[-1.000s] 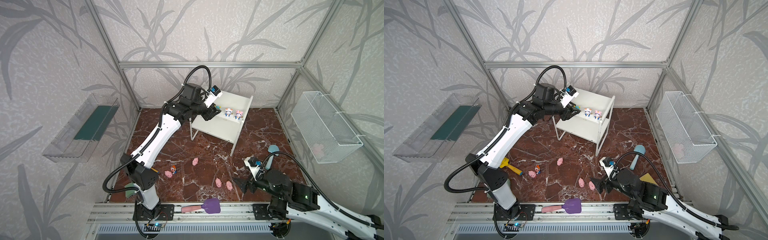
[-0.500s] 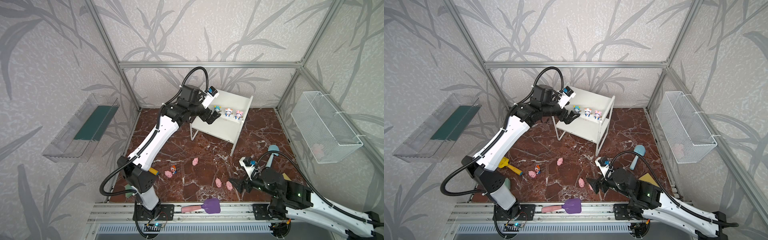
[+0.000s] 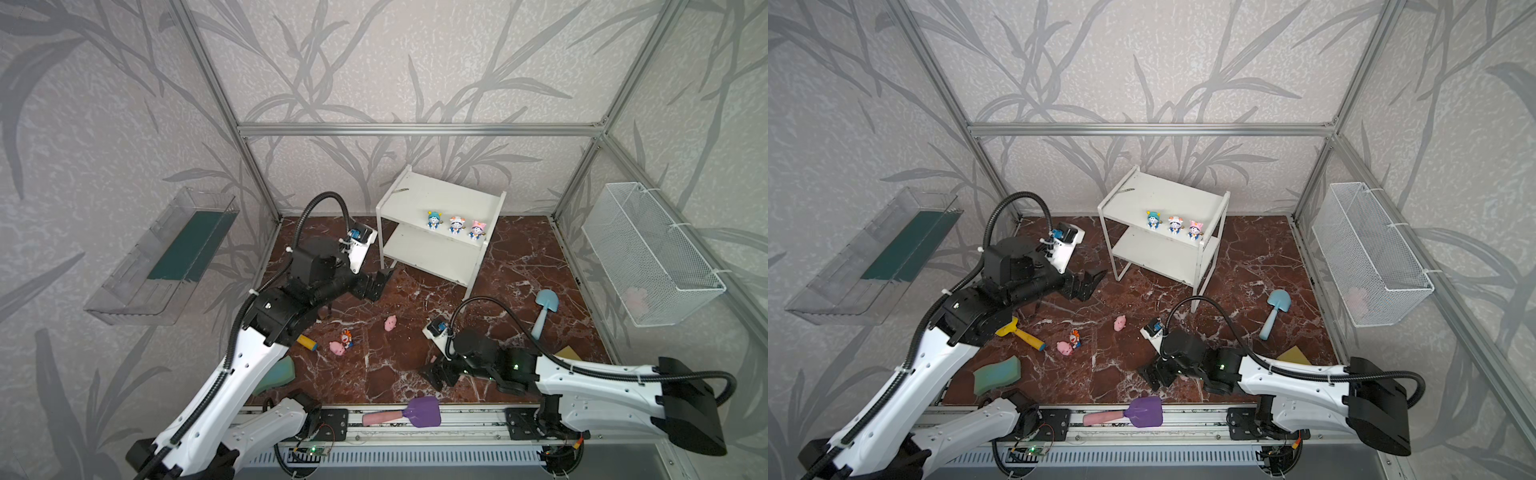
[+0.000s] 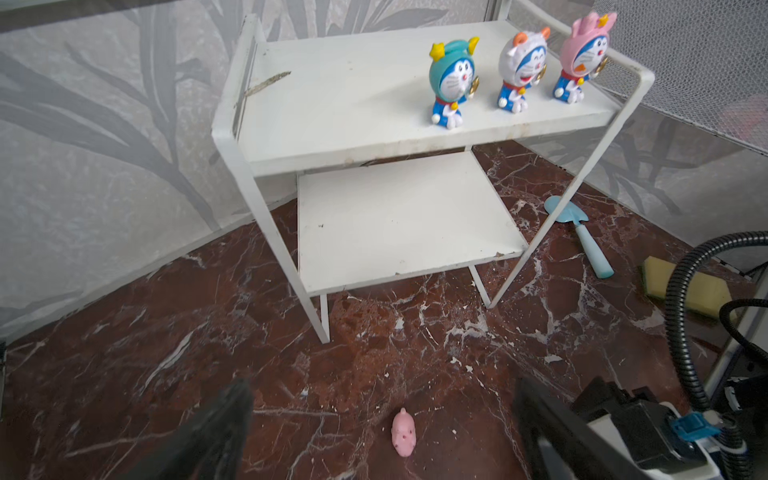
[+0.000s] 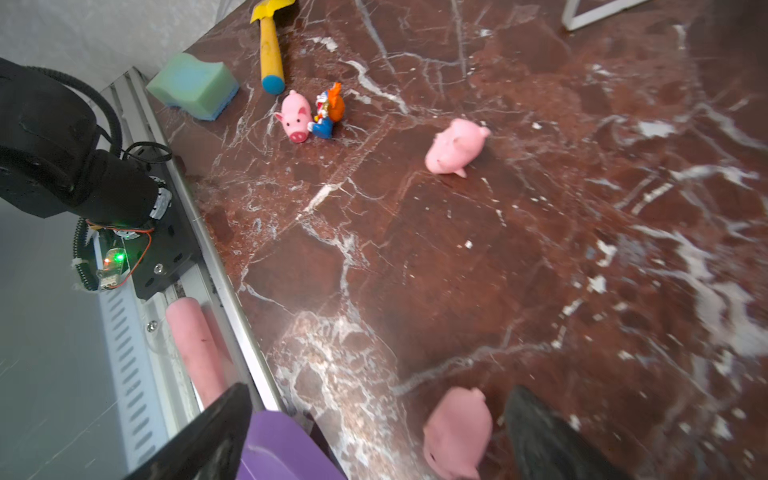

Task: Place and organize the plastic toys onto the shelf
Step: 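Withdraw the left gripper while the right gripper moves over the orange-maned Doraemon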

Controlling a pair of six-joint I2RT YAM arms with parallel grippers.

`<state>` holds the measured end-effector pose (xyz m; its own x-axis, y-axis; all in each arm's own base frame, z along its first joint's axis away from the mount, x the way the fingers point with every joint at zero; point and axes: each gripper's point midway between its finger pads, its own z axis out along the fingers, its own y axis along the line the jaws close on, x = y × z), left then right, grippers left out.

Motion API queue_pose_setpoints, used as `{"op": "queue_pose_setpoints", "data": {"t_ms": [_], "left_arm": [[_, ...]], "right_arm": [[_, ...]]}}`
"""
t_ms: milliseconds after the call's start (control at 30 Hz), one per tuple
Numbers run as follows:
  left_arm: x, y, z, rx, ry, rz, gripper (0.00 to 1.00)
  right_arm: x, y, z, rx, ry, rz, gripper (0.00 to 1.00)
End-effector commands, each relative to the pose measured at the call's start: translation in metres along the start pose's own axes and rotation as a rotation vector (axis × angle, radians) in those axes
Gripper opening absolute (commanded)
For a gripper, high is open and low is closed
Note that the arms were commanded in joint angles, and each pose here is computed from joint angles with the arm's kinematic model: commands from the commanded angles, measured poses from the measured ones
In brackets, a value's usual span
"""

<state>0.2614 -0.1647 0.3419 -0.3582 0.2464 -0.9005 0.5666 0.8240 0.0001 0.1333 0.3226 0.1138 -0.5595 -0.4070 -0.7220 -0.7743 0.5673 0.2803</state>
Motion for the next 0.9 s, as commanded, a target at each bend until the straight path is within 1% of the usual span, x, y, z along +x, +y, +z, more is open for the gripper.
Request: {"op": "queue_pose_setpoints", "data": {"t_ms": [0, 100, 233, 400, 533, 633, 667, 767, 867], "left_arm": [[0.045, 0.009, -0.013, -0.068, 0.083, -0.083, 0.99], [0.071, 0.014, -0.027, -0.11, 0.076, -0.137, 0.99], [0.099, 0.023, -0.043, -0.174, 0.062, -0.181, 0.99], [0.125, 0.059, -0.064, -0.406, 0.071, -0.233, 0.99], [0.12, 0.069, -0.082, -0.475, 0.006, -0.246, 0.99], [0.12, 0.071, -0.084, -0.485, -0.011, -0.247, 0.99], [0.117, 0.071, -0.09, -0.482, -0.039, -0.251, 0.99], [0.118, 0.073, -0.09, -0.496, -0.035, -0.256, 0.99], [0.119, 0.073, -0.088, -0.496, -0.031, -0.254, 0.99]], "right_arm": [[-0.037, 0.027, 0.021, -0.054, -0.049, 0.033, 0.87], [-0.043, 0.033, 0.052, -0.023, 0.011, 0.079, 0.76], [-0.05, 0.048, 0.091, -0.038, 0.052, 0.101, 0.7], [-0.051, 0.056, 0.137, -0.041, 0.112, 0.123, 0.65], [-0.052, 0.057, 0.168, -0.022, 0.145, 0.138, 0.63], [-0.053, 0.054, 0.185, -0.005, 0.173, 0.149, 0.61], [-0.054, 0.052, 0.189, 0.003, 0.175, 0.153, 0.61], [-0.051, 0.046, 0.199, 0.014, 0.189, 0.156, 0.6], [-0.05, 0.038, 0.205, 0.026, 0.193, 0.166, 0.56]]}}
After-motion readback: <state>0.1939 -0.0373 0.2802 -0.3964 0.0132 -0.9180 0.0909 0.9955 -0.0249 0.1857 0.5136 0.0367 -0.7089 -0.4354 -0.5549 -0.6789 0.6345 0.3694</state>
